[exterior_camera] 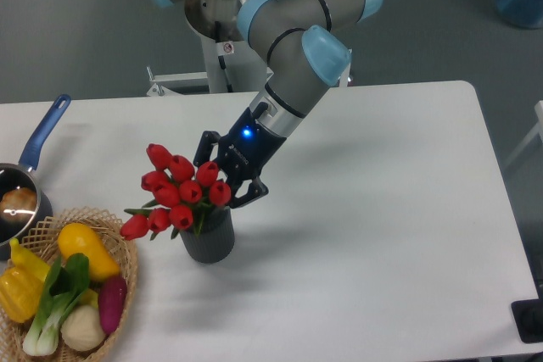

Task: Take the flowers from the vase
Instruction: 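Close the gripper around the tulip stems just above the vase rim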

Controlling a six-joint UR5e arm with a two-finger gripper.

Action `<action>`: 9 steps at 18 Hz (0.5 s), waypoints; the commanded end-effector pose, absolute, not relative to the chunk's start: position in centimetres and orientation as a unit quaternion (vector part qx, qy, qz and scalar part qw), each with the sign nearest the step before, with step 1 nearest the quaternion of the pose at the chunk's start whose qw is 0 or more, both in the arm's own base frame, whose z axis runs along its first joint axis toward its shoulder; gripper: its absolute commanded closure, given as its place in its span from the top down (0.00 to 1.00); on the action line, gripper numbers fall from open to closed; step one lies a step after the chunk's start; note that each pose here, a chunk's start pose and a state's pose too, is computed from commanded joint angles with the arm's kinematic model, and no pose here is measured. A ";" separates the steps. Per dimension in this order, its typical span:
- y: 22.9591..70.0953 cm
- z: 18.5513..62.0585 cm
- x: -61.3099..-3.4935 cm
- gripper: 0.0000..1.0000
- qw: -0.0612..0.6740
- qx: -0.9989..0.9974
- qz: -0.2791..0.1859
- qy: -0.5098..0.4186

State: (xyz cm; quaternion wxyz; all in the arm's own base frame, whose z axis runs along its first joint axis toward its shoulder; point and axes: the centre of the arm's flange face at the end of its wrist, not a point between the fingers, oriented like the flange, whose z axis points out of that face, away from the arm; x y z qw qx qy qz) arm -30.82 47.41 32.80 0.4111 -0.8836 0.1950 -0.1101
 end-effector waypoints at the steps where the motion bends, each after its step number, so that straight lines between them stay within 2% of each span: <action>1: 47.4 32.9 -30.8 0.00 0.411 -0.884 -0.109 0.195; 9: 46.8 35.2 -30.8 0.00 0.434 -0.876 -0.110 0.177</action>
